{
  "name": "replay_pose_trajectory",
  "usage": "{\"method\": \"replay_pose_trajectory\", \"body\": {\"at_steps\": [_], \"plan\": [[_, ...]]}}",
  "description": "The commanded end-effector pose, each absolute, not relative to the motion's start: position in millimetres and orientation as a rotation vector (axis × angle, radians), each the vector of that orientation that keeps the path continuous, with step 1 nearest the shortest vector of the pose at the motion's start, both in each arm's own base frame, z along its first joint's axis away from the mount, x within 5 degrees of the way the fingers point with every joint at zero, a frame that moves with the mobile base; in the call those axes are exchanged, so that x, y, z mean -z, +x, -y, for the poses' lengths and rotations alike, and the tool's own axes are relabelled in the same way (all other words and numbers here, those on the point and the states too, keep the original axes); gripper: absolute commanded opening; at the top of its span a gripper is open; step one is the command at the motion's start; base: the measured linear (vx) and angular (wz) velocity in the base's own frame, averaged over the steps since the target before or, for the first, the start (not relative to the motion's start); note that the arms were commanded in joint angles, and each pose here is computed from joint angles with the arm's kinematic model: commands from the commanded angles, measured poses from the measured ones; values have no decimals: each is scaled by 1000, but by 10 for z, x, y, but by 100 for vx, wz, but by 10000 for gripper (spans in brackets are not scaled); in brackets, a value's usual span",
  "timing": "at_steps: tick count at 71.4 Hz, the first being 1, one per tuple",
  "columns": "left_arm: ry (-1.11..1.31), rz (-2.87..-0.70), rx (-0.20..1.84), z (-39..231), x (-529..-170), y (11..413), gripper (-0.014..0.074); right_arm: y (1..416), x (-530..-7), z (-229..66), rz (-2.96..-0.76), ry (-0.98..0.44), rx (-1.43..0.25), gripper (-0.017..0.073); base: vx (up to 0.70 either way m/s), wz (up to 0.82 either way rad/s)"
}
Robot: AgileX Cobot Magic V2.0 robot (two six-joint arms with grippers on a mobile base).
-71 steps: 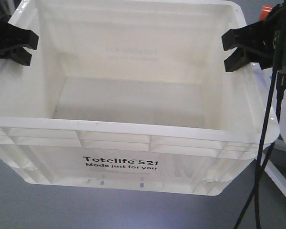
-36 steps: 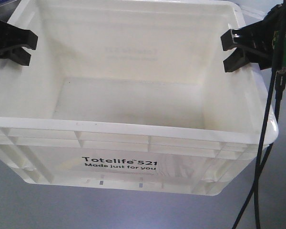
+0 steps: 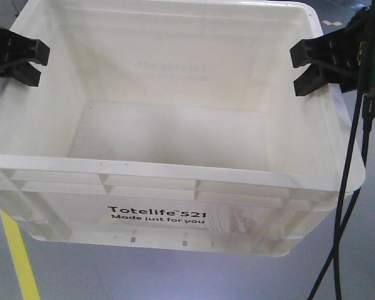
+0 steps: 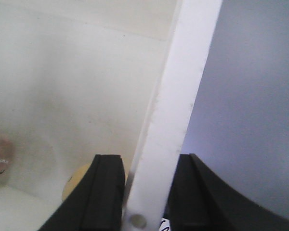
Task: Place moving items into box and shelve
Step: 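Hold the tote with both grippers while the base drives away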
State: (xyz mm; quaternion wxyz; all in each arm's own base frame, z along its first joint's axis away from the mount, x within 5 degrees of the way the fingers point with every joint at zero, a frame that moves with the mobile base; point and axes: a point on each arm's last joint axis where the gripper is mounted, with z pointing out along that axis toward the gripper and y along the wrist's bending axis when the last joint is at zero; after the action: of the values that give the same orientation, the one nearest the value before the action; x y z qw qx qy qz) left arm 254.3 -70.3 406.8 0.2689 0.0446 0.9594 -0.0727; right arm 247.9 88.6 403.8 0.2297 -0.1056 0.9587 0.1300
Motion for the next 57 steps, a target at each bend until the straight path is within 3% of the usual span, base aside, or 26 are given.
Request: {"method": "replay_pose_trajectory", "body": {"at_steps": [1, 57], "plan": [[119, -2390, 287, 729, -4382, 2480, -17, 2398, -4323, -915, -2463, -307, -455, -12, 20, 60], [119, -2390, 287, 729, -4382, 2480, -17, 2396, -4321, -914, -2466, -308, -454, -12, 25, 62]]}}
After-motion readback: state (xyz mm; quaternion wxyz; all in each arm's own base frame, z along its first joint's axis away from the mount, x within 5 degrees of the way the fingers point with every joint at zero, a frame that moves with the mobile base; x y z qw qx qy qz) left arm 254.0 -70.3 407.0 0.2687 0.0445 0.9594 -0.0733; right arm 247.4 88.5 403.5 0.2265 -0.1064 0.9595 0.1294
